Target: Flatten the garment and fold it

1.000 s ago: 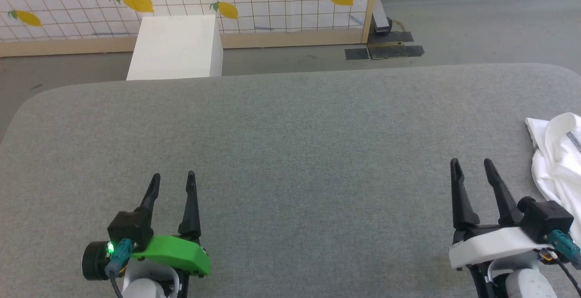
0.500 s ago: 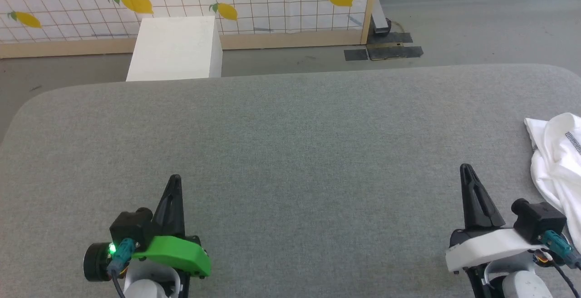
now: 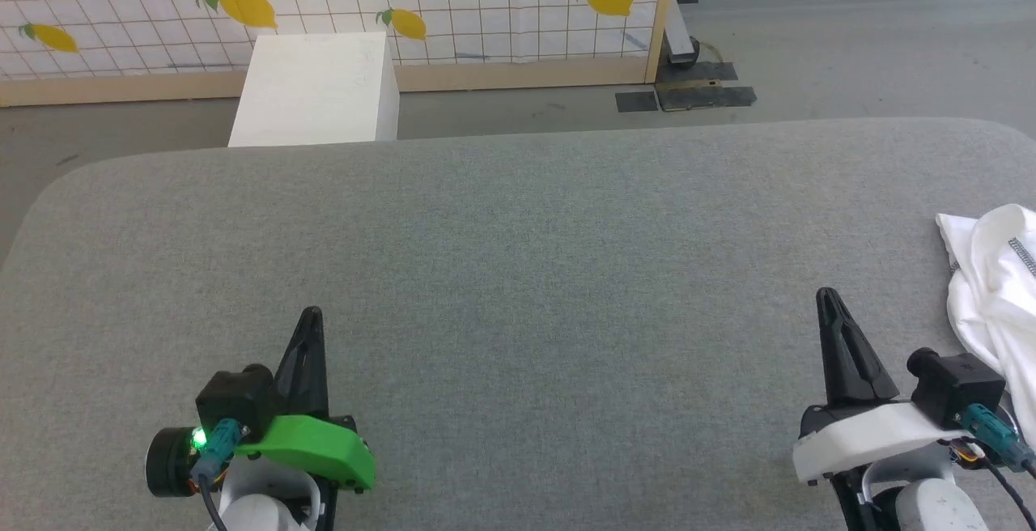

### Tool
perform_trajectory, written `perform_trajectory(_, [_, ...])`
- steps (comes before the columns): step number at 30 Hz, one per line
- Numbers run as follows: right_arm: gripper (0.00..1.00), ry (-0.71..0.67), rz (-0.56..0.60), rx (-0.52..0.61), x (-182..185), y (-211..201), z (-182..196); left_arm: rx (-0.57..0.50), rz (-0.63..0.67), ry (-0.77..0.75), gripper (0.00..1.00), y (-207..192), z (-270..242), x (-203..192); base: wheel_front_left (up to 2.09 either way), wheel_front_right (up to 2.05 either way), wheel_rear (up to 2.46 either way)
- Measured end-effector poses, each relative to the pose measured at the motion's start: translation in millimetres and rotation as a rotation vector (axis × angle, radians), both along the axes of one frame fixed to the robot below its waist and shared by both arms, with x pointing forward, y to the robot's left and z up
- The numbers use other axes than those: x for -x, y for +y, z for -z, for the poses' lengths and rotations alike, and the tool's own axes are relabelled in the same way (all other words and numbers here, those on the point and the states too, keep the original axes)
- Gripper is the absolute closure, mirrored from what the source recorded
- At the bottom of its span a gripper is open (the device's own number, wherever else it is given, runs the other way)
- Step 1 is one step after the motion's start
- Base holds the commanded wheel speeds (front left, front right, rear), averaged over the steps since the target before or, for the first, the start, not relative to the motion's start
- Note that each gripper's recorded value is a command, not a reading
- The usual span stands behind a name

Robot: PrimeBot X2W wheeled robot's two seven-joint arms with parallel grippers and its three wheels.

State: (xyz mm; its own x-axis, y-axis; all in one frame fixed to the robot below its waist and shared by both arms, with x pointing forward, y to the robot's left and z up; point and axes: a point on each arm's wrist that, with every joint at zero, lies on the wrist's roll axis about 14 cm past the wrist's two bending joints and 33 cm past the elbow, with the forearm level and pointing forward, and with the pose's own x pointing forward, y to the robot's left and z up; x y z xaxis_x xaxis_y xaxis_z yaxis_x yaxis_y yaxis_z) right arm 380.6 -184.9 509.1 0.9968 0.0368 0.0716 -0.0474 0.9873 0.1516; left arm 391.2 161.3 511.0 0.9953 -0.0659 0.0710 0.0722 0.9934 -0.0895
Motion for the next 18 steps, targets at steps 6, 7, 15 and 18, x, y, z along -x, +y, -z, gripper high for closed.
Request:
perform_trajectory(6, [1.0, 0.003, -0.007, 0.01, -0.1, 1.7, -1.5, -0.006, -0.003, 0.003, 1.0, 0.9, -1.2, 0.5, 0.0, 0.0, 0.0])
perform_trajectory(7, [1.0, 0.003, -0.007, 0.011, 0.0, 1.9, -1.7, -0.006, -0.004, 0.006, 1.0, 1.1, -0.9, 0.9, 0.0, 0.0, 0.0])
perform_trajectory(15, [1.0, 0.003, -0.016, 0.026, -0.4, 4.1, -4.5, -0.014, -0.008, 0.01, 1.0, 2.3, -2.5, 2.1, 0.0, 0.0, 0.0])
perform_trajectory(18, [1.0, 0.004, -0.019, 0.031, -0.5, 5.0, -5.1, -0.017, -0.01, 0.009, 1.0, 2.7, -3.4, 2.2, 0.0, 0.0, 0.0])
